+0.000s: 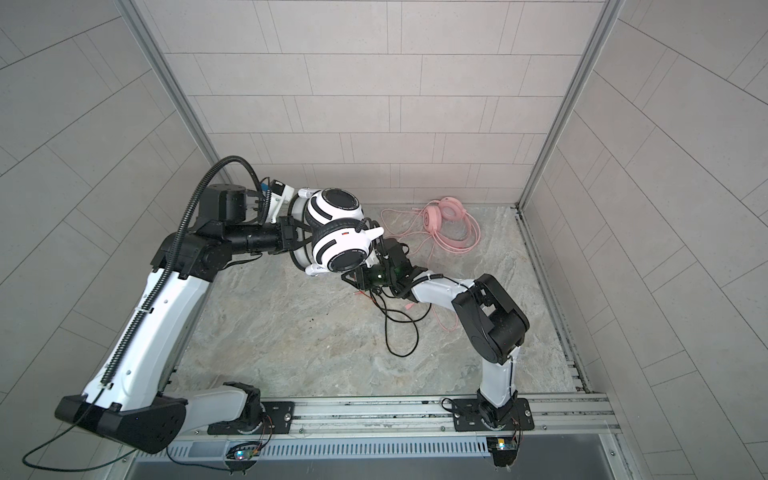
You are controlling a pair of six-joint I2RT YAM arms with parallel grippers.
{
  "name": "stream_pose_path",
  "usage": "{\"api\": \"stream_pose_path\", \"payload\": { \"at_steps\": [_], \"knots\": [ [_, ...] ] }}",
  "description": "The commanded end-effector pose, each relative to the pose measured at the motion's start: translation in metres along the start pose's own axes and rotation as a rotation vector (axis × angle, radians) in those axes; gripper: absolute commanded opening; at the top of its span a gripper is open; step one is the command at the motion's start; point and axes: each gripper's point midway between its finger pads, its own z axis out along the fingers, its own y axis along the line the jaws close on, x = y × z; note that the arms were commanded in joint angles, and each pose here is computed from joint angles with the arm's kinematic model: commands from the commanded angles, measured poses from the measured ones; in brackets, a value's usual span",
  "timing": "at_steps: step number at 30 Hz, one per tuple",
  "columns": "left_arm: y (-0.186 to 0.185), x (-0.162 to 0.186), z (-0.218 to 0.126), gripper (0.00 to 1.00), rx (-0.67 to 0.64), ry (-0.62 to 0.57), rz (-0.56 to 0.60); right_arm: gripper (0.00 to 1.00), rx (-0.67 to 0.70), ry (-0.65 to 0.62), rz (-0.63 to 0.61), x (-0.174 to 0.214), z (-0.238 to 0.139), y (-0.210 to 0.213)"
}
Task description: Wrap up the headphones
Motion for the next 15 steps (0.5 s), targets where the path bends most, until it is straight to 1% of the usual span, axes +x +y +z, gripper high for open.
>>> {"api": "stream_pose_path", "payload": {
  "at_steps": [1,4,5,9,11,13,15],
  "knots": [
    [-0.019,-0.019,-0.008,0.0,0.042,-0.046,0.004,0.36,0.0,0.004,-0.016,0.015,-0.005,0.004],
    [-0.02,-0.03,-0.009,0.0,0.036,-0.077,-0.004,0.35,0.0,0.005,0.007,0.026,-0.007,-0.001],
    [-0.021,-0.034,-0.009,0.0,0.039,-0.09,-0.011,0.33,-0.006,0.004,0.013,0.029,-0.006,-0.001],
    [-0.019,-0.05,-0.011,0.0,0.044,-0.152,-0.037,0.18,-0.021,0.001,0.034,0.042,-0.006,0.0],
    [-0.013,-0.057,-0.013,0.0,0.031,-0.186,-0.064,0.09,-0.029,-0.006,0.035,0.046,-0.006,0.002],
    [-0.007,-0.066,-0.015,0.0,0.022,-0.222,-0.088,0.01,-0.03,-0.002,0.04,0.052,-0.007,0.002],
    [0.002,-0.075,-0.018,0.0,-0.001,-0.264,-0.101,0.0,-0.024,0.008,0.045,0.058,-0.009,0.002]
  ]
}}
